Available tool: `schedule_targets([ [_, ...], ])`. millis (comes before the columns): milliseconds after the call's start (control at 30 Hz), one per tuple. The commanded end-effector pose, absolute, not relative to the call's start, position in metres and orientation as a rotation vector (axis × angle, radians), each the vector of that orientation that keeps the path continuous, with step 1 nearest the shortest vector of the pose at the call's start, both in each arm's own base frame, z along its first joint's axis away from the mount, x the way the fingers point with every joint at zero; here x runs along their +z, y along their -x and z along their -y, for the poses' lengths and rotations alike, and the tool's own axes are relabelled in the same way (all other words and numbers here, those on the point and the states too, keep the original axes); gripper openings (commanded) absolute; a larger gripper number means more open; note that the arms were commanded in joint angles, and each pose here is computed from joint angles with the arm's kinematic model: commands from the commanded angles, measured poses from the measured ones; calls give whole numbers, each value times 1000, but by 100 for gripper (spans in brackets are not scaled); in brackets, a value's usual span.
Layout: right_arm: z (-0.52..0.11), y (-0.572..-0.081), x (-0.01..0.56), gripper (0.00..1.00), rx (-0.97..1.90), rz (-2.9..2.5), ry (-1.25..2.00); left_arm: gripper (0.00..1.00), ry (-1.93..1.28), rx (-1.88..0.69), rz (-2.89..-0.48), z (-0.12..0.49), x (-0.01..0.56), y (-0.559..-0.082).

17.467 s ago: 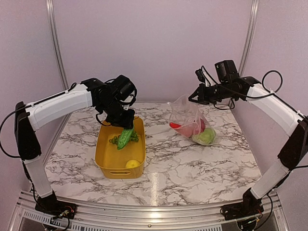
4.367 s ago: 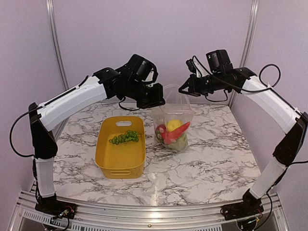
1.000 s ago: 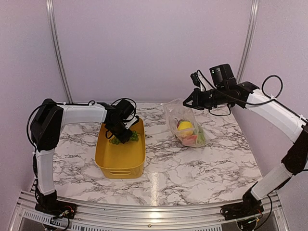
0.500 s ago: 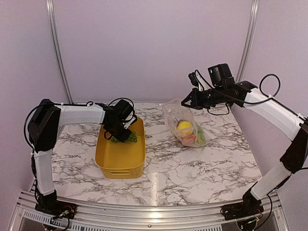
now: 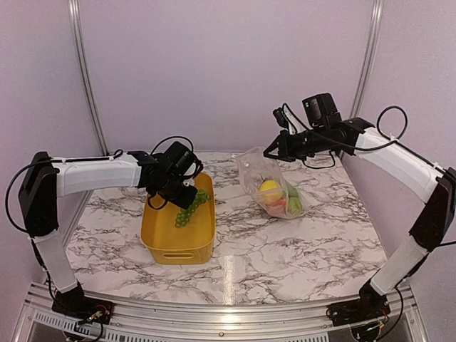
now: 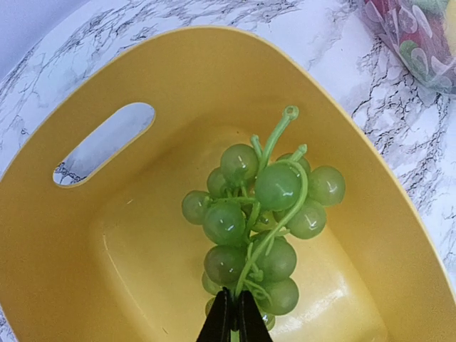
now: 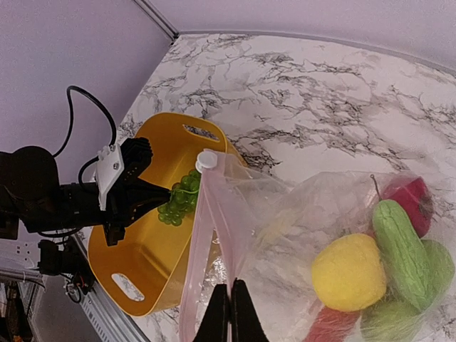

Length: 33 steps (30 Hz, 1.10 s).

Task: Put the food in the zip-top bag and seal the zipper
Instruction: Pick up the fake fruit from the bin, then place the fake fruit in the zipper food storage bag.

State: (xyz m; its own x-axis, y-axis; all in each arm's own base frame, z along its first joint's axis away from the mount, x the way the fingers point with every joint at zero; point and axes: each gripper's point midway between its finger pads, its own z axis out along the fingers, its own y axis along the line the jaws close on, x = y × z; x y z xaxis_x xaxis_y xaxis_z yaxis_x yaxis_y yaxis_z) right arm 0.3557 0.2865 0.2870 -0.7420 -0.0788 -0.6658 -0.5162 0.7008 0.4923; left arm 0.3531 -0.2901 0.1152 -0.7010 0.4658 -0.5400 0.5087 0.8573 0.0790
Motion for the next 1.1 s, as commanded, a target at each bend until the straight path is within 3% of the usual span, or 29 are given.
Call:
schedule_targets([
  [0, -295, -358, 294, 0, 945, -2265, 487, 0, -595, -112, -2488, 282, 120, -344],
  [433, -301, -363, 301, 0, 960, -2269, 489, 0, -518, -234, -2450, 284, 146, -329],
  [1067, -295, -365, 327, 0, 925, -2218, 468, 0, -351, -401, -2180, 276, 286, -330],
])
